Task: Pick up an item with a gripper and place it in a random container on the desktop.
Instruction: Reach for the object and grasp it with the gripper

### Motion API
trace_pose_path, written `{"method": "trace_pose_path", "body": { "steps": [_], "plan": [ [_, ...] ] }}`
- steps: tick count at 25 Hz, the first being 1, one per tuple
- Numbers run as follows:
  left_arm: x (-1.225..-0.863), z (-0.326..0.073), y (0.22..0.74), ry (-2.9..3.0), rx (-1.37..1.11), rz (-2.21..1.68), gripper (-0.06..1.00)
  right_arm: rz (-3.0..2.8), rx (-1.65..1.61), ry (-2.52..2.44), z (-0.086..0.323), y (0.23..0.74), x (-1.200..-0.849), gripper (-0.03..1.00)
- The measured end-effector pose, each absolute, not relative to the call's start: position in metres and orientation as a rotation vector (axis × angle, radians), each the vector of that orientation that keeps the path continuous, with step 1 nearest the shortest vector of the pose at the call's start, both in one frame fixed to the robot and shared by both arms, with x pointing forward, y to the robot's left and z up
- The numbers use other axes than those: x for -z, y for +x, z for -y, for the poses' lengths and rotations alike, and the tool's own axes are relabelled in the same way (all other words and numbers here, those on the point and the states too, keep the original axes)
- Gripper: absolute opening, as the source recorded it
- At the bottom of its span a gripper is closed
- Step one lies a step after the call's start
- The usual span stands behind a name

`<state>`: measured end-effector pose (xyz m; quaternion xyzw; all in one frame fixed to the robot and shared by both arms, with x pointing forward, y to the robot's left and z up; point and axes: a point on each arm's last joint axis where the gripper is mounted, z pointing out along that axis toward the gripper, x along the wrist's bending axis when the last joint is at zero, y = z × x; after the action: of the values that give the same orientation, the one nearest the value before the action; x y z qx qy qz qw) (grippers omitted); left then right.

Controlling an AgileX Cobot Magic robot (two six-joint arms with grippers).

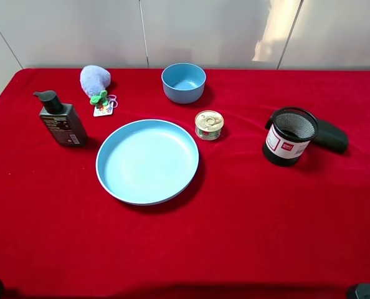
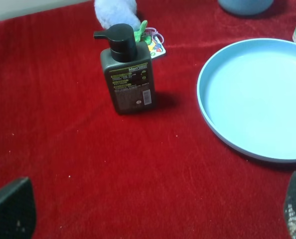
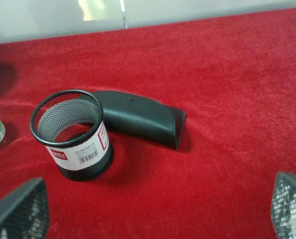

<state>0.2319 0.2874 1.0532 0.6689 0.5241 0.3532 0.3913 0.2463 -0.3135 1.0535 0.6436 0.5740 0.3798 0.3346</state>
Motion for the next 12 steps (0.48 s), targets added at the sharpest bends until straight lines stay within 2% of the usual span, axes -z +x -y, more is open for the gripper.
{"method": "trace_pose_path", "body": {
  "steps": [12],
  "plan": [
    [-1.0532,-0.2874,0.2319,1.699,-0.897,-1.331,0.98,-1.498,-0.991,1.68,0.3135,0.2463,-1.0535,0.69]
  ]
}}
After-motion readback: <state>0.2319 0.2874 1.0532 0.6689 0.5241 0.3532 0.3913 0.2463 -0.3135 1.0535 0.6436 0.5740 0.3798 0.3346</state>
